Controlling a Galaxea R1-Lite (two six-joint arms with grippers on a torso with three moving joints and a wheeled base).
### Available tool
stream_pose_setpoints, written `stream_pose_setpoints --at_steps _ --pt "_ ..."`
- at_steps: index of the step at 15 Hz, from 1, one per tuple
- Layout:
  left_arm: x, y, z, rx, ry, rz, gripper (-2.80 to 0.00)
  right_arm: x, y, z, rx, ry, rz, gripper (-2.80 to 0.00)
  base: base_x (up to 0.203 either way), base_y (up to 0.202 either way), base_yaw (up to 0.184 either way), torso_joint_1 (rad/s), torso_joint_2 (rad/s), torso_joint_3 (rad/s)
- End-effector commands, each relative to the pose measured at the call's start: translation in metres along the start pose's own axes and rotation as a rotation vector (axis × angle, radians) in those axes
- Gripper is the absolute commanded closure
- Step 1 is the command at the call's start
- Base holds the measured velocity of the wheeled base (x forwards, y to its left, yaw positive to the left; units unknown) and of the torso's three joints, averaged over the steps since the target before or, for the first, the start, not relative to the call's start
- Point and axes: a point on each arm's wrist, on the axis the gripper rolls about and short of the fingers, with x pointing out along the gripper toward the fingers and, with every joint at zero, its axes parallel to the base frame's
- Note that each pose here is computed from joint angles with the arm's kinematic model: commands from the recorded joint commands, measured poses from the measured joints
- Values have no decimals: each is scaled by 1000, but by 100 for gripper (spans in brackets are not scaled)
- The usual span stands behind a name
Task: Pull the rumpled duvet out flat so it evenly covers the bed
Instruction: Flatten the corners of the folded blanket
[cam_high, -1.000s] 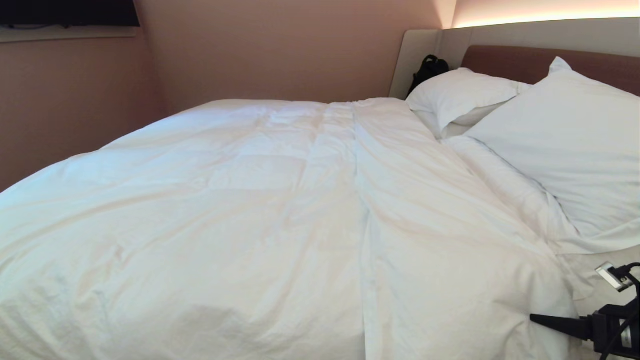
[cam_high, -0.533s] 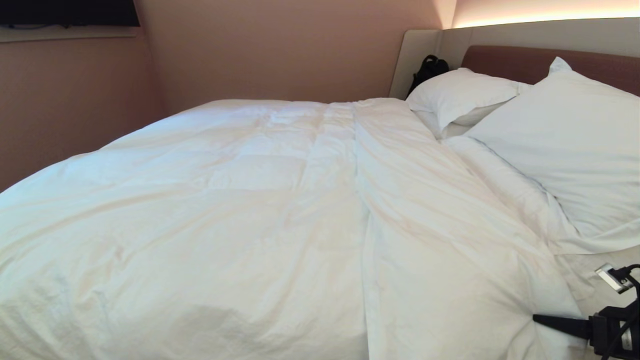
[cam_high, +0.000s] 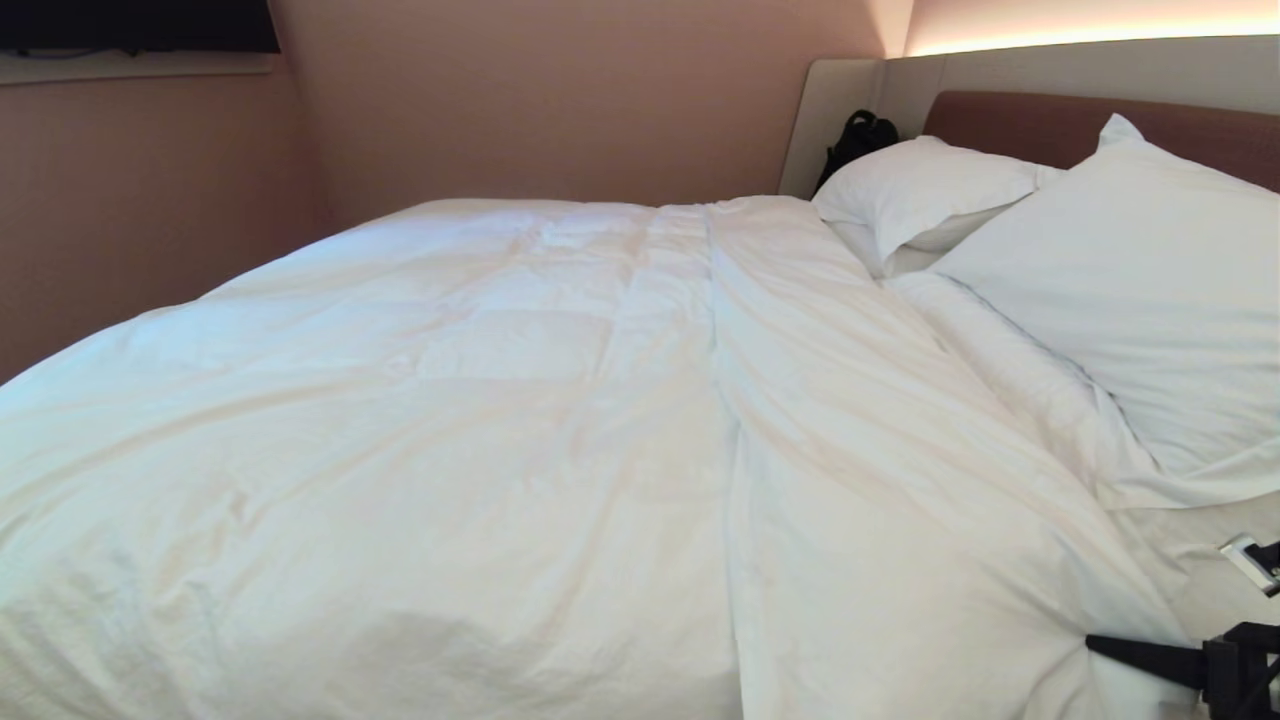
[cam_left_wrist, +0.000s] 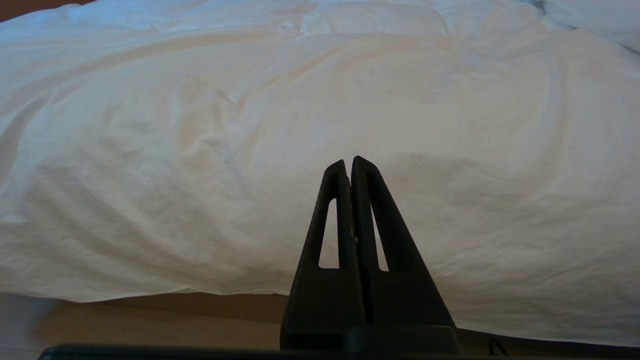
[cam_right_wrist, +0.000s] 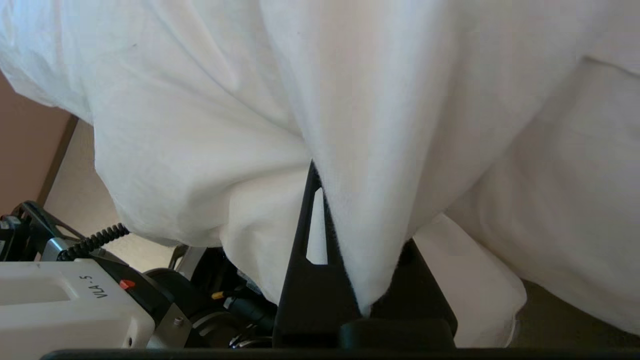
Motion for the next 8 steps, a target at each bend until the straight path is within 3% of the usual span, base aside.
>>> stream_pose_setpoints --at_steps 1,8 --pt "0 0 0 0 -1 1 0 -13 7 5 -42 -46 -37 0 0 0 0 0 0 0" --pt "0 0 0 0 -1 1 0 -26 -1 7 -27 -66 -140 0 0 0 0 0 0 0"
